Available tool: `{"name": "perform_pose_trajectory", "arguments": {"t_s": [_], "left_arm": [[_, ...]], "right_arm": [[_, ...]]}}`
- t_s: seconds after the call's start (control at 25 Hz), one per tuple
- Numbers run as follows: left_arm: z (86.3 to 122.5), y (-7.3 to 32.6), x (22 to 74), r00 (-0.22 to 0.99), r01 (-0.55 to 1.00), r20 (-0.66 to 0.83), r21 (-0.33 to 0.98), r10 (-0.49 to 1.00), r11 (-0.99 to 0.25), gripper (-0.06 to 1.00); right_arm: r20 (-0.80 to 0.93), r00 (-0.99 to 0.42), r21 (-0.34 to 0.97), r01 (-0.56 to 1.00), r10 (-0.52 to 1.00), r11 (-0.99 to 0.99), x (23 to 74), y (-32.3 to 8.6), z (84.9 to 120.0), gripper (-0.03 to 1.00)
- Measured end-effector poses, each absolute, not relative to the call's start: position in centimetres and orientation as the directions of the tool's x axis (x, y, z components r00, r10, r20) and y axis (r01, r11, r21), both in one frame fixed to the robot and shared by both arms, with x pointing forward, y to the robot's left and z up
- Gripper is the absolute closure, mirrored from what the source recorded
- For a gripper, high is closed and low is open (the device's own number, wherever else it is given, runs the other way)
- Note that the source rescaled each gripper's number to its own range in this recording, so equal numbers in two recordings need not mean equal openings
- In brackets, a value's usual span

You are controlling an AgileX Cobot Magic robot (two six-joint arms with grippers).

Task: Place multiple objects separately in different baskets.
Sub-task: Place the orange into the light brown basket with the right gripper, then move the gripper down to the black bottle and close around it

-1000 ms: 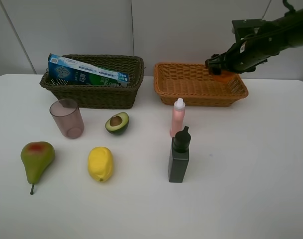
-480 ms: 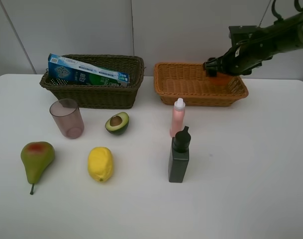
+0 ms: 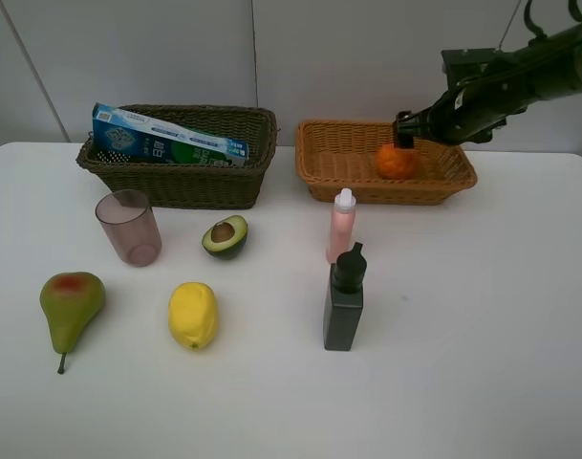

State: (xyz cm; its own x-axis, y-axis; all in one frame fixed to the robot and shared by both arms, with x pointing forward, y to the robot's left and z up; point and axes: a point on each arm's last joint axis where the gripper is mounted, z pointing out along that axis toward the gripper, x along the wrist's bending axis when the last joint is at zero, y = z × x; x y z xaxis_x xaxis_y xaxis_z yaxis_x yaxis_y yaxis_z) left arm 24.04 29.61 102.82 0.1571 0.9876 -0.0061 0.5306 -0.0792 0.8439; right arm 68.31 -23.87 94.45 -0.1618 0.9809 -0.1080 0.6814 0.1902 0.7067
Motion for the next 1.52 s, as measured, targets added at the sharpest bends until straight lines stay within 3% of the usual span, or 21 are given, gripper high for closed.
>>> {"name": "perform_pose_trajectory", "arguments": {"t_s": [0.48, 0.8, 1.32, 1.52], "left_arm": [[102.8, 29.6, 24.0, 0.157, 0.531, -0.006, 0.844, 0.988, -0.079, -0.06], [102.8, 29.6, 24.0, 0.157, 0.531, -0.006, 0.844, 0.988, -0.079, -0.06], [102.8, 29.6, 24.0, 0.157, 0.531, -0.006, 0.844, 0.988, -0.079, -0.06], [102.8, 29.6, 24.0, 0.157, 0.531, -0.006, 0.844, 0.988, -0.079, -0.06]], "right_arm": [[0.035, -0.067, 0.712, 0.702, 0.997, 0.022, 68.2, -23.6, 94.7, -0.03], [-0.007, -0.093, 0.687, 0.723, 0.996, 0.072, 66.1, -23.3, 99.3, -0.03], [0.036, -0.145, 0.447, 0.887, 0.989, 0.114, 59.5, -17.6, 103.2, -0.03], [0.049, -0.176, 0.385, 0.912, 0.983, 0.144, 56.5, -14.8, 102.7, -0.03]]}}
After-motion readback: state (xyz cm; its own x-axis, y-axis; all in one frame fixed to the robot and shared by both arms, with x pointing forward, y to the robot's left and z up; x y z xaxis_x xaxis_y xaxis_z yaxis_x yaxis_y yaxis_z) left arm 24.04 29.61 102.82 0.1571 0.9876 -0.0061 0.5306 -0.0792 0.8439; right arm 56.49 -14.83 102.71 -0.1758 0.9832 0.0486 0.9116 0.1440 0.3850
